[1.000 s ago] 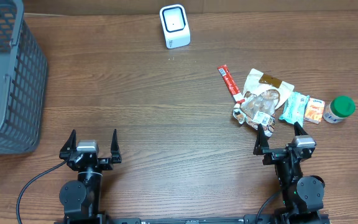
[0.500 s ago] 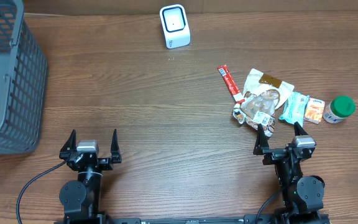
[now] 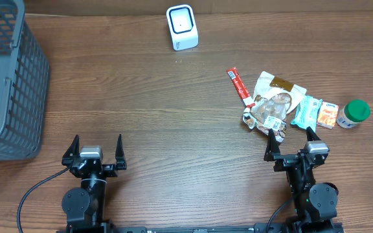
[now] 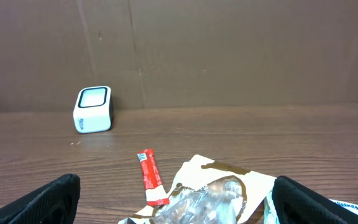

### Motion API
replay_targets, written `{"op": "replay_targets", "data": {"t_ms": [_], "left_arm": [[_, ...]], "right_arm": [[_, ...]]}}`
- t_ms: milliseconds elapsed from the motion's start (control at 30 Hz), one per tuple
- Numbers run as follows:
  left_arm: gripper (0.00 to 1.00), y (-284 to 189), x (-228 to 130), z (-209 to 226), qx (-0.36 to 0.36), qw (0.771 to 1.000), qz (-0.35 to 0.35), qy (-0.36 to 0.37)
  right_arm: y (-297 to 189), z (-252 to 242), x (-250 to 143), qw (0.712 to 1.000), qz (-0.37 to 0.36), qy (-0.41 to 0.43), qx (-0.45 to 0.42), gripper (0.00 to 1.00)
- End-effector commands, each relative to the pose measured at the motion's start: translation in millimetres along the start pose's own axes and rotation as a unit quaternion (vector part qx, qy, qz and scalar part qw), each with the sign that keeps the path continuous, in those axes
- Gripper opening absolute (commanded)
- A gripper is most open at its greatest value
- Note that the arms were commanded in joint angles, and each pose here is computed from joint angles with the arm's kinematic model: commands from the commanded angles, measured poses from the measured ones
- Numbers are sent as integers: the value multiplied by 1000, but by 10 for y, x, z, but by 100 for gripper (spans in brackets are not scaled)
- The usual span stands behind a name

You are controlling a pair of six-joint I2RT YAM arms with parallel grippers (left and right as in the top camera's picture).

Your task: Scan the item barcode

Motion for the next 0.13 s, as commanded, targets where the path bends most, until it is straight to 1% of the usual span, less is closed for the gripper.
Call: {"op": "replay_targets", "data": {"t_ms": [0, 100], "left_arm": [[100, -3, -4, 0, 1, 1000, -2, 12], [100, -3, -3, 0, 1, 1000, -2, 12]], "right_arm": [[2, -15, -27, 1000, 0, -4, -3, 100], [2, -15, -26, 1000, 0, -4, -3, 100]]}}
Point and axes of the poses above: each gripper's point midway between its finger pads, its own y axis out along the fingers, its own z axis along the line the jaws close on, x = y × z, the point moved 3 cm from there along -y, back along the fingers
